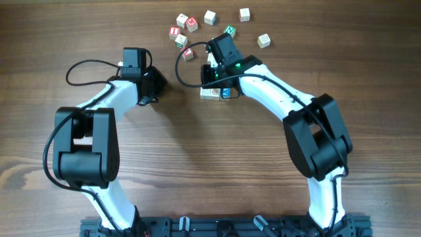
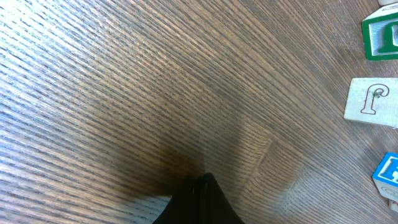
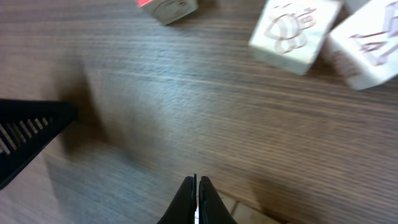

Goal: Form a horizontal line

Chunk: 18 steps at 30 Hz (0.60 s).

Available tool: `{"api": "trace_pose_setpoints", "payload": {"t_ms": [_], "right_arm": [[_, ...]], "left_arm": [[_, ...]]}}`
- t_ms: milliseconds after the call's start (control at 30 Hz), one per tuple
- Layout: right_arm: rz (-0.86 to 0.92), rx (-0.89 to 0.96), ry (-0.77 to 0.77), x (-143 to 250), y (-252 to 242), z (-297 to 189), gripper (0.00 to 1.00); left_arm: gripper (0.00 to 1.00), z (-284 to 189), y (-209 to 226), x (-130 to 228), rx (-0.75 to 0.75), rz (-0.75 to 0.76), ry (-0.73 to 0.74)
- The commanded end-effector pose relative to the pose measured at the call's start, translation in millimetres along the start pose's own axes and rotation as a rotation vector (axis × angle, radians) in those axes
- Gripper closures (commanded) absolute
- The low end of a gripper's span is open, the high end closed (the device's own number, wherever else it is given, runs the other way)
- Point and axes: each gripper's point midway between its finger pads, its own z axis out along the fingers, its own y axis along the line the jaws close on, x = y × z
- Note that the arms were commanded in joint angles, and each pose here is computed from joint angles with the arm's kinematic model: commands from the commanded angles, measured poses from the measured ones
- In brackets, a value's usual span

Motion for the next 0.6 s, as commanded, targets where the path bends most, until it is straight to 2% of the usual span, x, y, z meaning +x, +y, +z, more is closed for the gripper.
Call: {"api": "trace_pose_setpoints", "payload": {"t_ms": [0,567], "right_arm": [[-0.021,-0.001,-0.008,-3,4,5,0.95],[-0.011,0.018,0.032,9,-4,17,0.95]], "left_arm": [[0.96,19,49,21,-0.157,-0.026,0.046],[0.96,19,46,24,-0.140,-0.027,0.061]]}}
